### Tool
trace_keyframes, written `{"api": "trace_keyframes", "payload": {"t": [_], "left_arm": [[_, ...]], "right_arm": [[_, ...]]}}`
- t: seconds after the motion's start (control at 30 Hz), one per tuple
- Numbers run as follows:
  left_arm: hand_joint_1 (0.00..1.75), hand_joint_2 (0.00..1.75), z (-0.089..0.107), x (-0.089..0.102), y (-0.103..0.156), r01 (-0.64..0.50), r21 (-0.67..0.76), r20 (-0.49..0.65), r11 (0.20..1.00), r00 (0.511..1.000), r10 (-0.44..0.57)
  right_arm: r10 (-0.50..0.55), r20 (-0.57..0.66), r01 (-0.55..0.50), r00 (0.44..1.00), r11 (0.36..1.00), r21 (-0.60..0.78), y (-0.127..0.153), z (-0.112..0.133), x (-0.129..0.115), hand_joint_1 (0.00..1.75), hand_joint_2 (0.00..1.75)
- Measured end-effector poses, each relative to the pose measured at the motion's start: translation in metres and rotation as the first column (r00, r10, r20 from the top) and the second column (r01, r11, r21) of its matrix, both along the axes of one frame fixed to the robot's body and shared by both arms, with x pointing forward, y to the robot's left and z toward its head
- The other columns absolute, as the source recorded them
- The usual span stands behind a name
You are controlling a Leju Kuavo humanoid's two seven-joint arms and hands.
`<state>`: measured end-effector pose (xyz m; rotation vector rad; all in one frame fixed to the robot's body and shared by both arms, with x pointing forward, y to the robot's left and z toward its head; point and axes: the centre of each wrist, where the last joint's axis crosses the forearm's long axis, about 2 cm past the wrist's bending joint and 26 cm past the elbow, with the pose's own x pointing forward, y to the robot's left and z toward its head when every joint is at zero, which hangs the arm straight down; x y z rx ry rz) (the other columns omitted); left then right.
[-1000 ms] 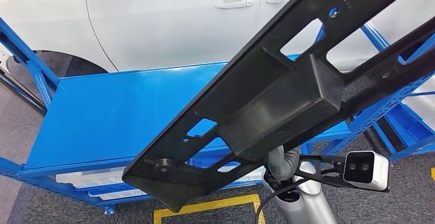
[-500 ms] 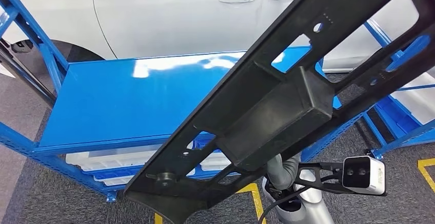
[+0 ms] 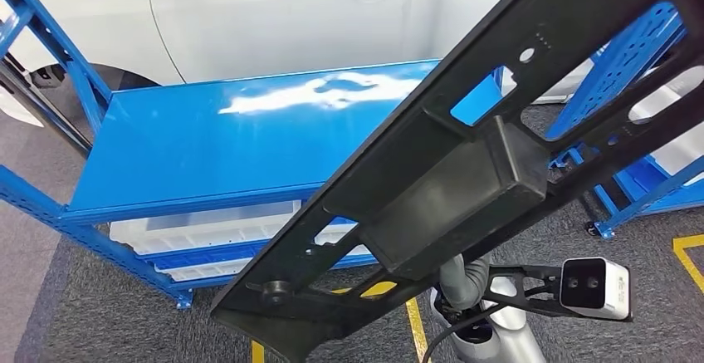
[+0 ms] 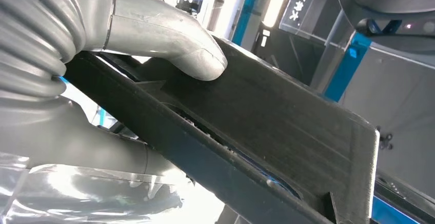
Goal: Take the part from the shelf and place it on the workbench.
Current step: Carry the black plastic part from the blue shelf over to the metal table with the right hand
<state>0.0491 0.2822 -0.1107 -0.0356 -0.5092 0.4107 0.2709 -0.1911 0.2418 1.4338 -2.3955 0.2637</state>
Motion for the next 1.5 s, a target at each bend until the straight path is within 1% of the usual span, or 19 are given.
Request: {"api": "trace_keyframes", "payload": {"t": [0.23, 0.47, 0.6, 0.73, 0.97, 1.23, 1.5], "left_arm": [[0.0, 0.0, 0.001, 0.006, 0.013, 0.003, 0.04, -0.035, 0.999, 0.999, -0.002], [0.0, 0.0, 0.001, 0.003, 0.03, 0.005, 0.078, -0.075, 0.997, 0.997, 0.001], [0.0, 0.0, 0.0, 0.0, 0.035, 0.017, 0.09, -0.098, 0.996, 0.995, -0.008], [0.0, 0.0, 0.001, -0.001, 0.039, 0.018, 0.103, -0.107, 0.994, 0.994, -0.007], [0.0, 0.0, 0.001, -0.004, 0.054, -0.003, 0.138, -0.117, 0.99, 0.993, 0.019], [0.0, 0.0, 0.001, -0.002, 0.054, -0.013, 0.136, -0.105, 0.991, 0.994, 0.027], [0.0, 0.0, 0.001, -0.005, 0.049, -0.023, 0.122, -0.099, 0.992, 0.994, 0.035]], "right_arm": [[0.002, 0.018, -0.002, 1.0, 1.0, 0.006, -0.002, 0.002, 0.001, 1.75, 1.75], [-0.032, 0.012, 0.032, 0.999, 0.999, 0.018, -0.009, -0.004, 0.0, 1.75, 1.75], [-0.052, 0.018, 0.052, 0.998, 0.999, 0.012, -0.015, -0.01, -0.002, 1.75, 1.75], [-0.068, 0.029, 0.068, 0.997, 0.998, 0.015, -0.018, -0.01, -0.002, 1.75, 1.75], [-0.077, 0.033, 0.077, 0.996, 0.997, 0.024, -0.023, -0.009, -0.001, 1.75, 1.75], [-0.049, 0.029, 0.049, 0.998, 0.999, 0.017, -0.024, -0.007, 0.001, 1.75, 1.75], [-0.032, 0.016, 0.032, 0.999, 0.999, 0.006, -0.024, -0.006, 0.002, 1.75, 1.75]]}}
